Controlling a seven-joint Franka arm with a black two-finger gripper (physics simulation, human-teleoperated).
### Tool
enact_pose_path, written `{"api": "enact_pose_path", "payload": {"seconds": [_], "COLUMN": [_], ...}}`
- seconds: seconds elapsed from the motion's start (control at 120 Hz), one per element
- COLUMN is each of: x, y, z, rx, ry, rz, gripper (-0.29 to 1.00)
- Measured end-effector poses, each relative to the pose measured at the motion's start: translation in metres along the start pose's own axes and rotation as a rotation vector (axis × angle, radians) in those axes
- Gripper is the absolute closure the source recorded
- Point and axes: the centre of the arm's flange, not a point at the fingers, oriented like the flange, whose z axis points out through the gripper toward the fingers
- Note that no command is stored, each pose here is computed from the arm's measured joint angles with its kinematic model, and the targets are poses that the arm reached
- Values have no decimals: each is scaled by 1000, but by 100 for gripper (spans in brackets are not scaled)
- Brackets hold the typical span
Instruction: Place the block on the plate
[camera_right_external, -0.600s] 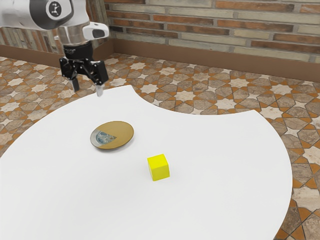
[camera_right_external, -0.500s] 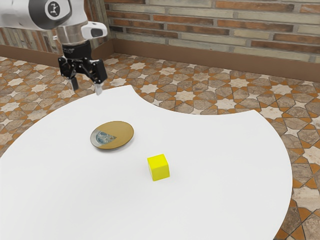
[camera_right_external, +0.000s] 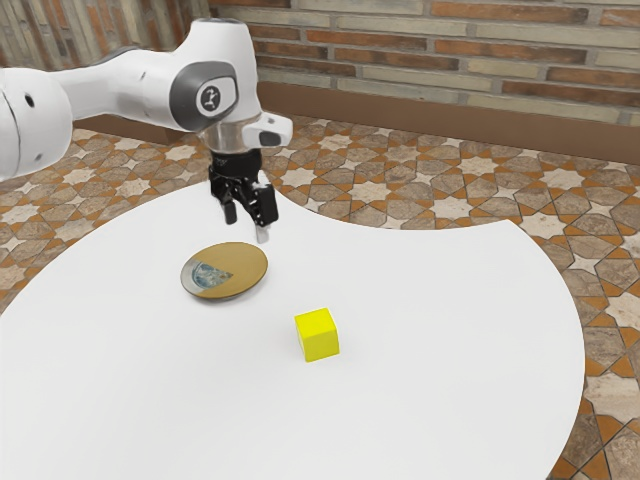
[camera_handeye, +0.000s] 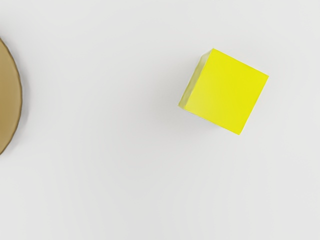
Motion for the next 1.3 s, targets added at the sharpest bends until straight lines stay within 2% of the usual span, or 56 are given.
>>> {"api": "enact_pose_path", "payload": {"seconds": [0.183,0.4,0.8,1.3], "x": [40,66,85,94], "y": [29,57,63,61], "z": [36,81,146,212], "rx": [6,-2,-25,-57], "ry": [13,-1,-33,-78], "rz": [204,379,543,639], "gripper": [0,0,0,0]}}
